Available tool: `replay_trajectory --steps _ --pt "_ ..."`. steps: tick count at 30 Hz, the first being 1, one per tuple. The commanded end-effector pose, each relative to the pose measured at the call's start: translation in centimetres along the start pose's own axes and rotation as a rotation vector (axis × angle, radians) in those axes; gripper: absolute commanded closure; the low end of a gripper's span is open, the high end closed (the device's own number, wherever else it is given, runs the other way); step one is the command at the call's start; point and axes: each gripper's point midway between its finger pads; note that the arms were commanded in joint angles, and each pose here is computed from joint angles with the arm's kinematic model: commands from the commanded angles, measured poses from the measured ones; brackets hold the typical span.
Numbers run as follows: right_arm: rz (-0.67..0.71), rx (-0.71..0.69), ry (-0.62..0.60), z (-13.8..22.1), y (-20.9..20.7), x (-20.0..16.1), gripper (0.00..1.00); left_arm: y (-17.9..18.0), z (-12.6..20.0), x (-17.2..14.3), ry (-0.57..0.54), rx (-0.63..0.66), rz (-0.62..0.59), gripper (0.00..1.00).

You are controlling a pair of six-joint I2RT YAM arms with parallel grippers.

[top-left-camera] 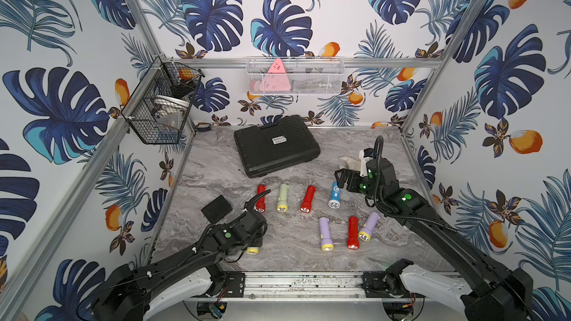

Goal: Close the plug at the bottom of the flashlight
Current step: Place the flashlight at the center of the board.

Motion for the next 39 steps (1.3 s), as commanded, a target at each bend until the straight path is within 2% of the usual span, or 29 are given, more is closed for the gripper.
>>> replay_trajectory --steps 1,11,15,21,26,32,39 --pt "-0.012 0.013 0.019 -0.1 0.3 -0.2 0.00 0.0 -0.4 0.6 -0.039 0.003 0.029 1.00" --pt "-0.018 0.006 0.013 0.0 -0.1 -0.3 0.00 0.2 -1.8 -0.6 0.012 0.023 0.027 0.87" --pt "-0.021 0.009 0.008 0.1 0.0 -0.3 0.00 0.4 -2.0 -0.8 0.023 0.038 0.027 0.67" --pt "-0.029 0.016 0.010 0.1 0.0 -0.3 0.00 0.3 -1.7 -0.7 0.025 0.036 0.034 0.45" --pt "-0.039 0.030 0.007 0.0 0.2 0.0 0.00 0.0 -0.7 0.1 0.004 0.032 0.030 0.41" --pt "-0.054 0.005 0.036 -1.0 -0.5 -1.0 0.00 -1.0 2.0 2.4 -0.066 -0.014 0.024 0.40" --pt "-0.103 -0.089 0.053 -1.2 -3.5 -2.3 0.00 -5.6 4.2 4.3 -0.110 -0.137 -0.009 0.40"
Point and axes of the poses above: each gripper's point midway between its finger pads, its own z axis back along the fingers, its own y axis along the line the jaws close on, x = y × z, and after that the axes turned 5 degrees about z, right-handed
